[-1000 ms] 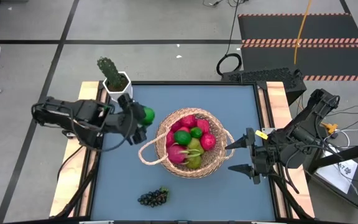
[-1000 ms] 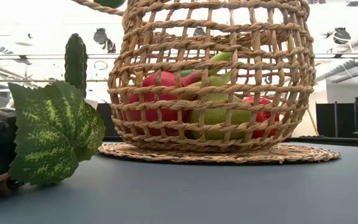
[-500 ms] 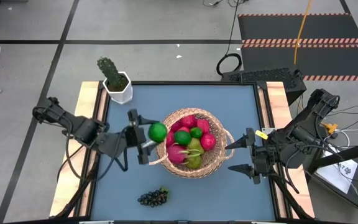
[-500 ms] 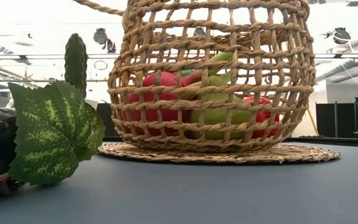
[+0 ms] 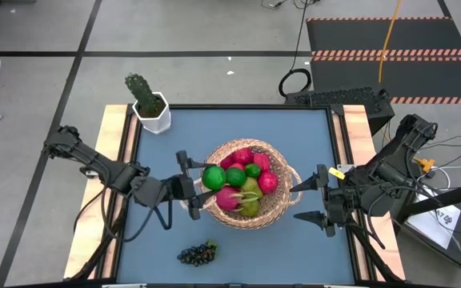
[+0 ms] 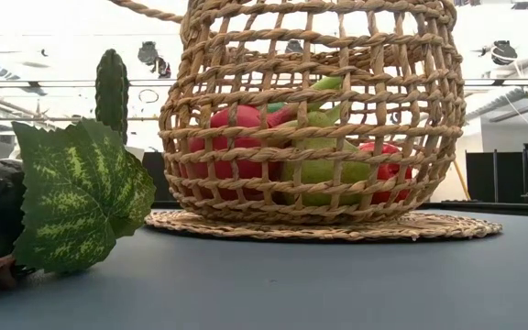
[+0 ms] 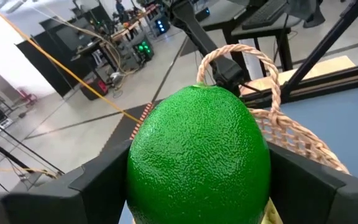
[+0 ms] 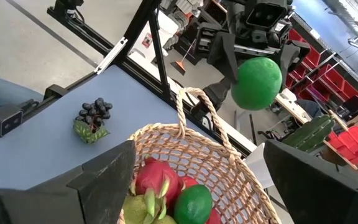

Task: Build produce basket
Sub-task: Put the dark green lime into the brown basket

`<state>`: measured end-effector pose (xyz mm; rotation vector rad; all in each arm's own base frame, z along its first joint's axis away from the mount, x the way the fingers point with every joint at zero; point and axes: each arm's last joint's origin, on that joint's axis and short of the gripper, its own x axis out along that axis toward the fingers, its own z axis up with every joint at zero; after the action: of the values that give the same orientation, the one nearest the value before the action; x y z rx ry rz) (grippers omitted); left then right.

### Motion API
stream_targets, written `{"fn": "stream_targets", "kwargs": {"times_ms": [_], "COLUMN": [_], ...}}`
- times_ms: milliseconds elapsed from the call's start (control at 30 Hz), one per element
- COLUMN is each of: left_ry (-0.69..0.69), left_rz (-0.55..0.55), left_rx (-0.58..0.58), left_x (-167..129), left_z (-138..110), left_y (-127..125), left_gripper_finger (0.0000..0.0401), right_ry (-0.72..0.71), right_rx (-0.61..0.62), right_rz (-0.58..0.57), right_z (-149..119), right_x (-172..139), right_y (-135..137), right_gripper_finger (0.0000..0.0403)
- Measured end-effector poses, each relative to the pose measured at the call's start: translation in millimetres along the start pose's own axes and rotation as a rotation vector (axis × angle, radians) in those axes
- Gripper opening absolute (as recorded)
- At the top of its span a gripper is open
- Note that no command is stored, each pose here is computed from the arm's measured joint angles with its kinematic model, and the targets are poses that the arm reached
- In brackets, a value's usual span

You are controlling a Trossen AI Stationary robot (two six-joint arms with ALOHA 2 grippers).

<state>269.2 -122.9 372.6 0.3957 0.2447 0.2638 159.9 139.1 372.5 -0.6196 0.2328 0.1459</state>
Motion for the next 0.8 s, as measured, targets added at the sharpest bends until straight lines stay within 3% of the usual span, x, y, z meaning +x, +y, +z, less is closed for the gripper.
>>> {"fn": "stream_targets", "kwargs": {"times_ms": [367,633,800], "left_ry": [-0.04,-0.038,-0.038], "left_rz": [0.01,0.013,0.014], "left_rx": [-0.024,0.202,0.278], "left_x": [0.0,-0.1,-0.1], "left_z": [4.8,4.7,4.7], "left_y": [1.1,1.0,1.0], "left_gripper_finger": [0.0324,0.0324,0.0324], "right_ry": [-0.002,-0.003,-0.003], "right_rx": [-0.004,-0.016,-0.018], "right_rz": [-0.001,-0.001,-0.001], "right_z": [0.3,0.3,0.4], "right_x": [0.0,0.0,0.0], "right_y": [-0.1,-0.1,-0.2], "right_gripper_finger": [0.0348,0.0348,0.0348]}}
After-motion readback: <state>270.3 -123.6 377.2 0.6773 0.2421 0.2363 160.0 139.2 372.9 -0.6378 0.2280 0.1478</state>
